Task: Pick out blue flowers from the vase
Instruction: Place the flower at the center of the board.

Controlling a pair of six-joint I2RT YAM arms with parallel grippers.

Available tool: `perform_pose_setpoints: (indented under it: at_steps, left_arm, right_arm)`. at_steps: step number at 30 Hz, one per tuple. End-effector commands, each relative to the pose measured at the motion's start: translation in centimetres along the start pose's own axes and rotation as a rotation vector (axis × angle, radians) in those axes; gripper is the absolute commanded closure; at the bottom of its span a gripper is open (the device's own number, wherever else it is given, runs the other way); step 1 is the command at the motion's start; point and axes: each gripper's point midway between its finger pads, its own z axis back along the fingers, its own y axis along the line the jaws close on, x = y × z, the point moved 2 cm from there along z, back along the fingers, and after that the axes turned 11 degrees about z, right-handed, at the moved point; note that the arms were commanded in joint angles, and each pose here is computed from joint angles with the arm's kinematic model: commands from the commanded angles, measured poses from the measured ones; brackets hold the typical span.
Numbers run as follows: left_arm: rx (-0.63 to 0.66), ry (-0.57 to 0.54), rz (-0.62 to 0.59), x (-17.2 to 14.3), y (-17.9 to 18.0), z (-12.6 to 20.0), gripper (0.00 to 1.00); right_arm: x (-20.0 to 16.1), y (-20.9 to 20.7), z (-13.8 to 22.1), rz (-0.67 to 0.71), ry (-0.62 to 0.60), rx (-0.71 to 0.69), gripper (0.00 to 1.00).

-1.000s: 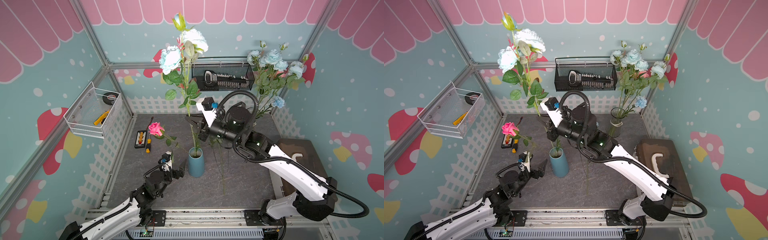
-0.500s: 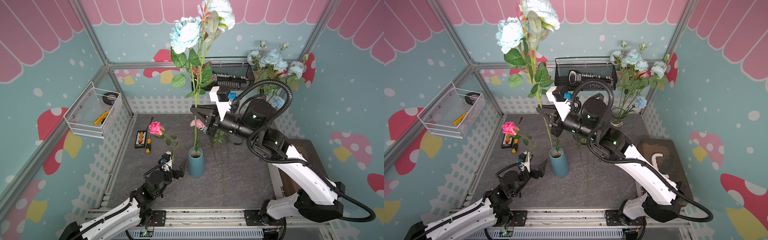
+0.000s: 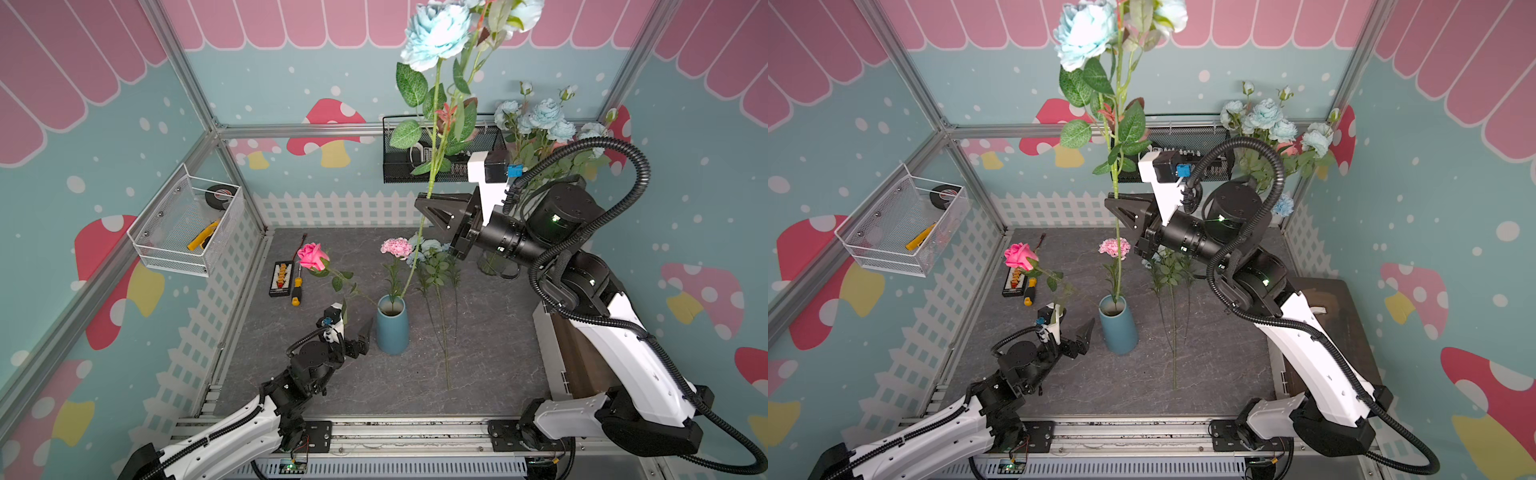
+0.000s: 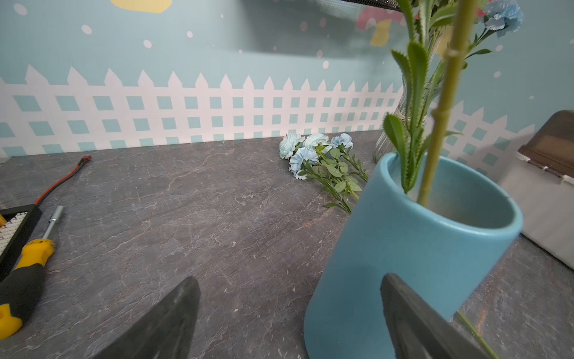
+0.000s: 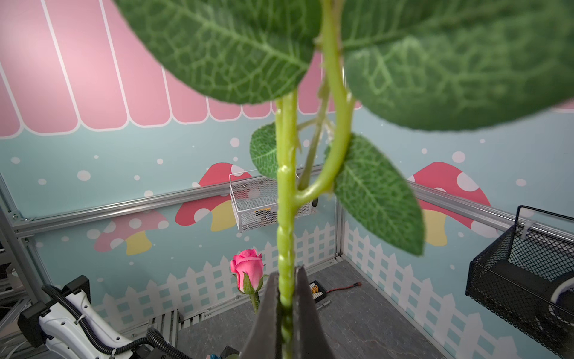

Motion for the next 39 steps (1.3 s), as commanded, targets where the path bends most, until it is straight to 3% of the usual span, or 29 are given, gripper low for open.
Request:
perform_pose_setpoints:
  at_steps: [1,13,27,39]
  left_arm:
    - [-0.025,-0.042,0.025,1.6,-0.6,0.1,0.09]
    - [-0.021,-0.040,0.024,1.6,-0.6,0.0,0.09]
    - [-0.019,-0.033,0.021,1.5,-0.6,-0.1,0.09]
    - [-0.018,-0.031,0.021,1.5,-0.7,-0.2,0.09]
  right_arm:
    - [0.7,0.6,1.3,-0.046,-0.025,0.053,1.00]
    - [-3.0,-1.0,4.4,-0.105,0.044,-0.017,1.00]
    - [-14.0,-6.0,7.5,-0.279,0.214,-0.213,1.00]
    - [-20.7,-9.3,9.2,-0.411,0.285,-0.296,1.00]
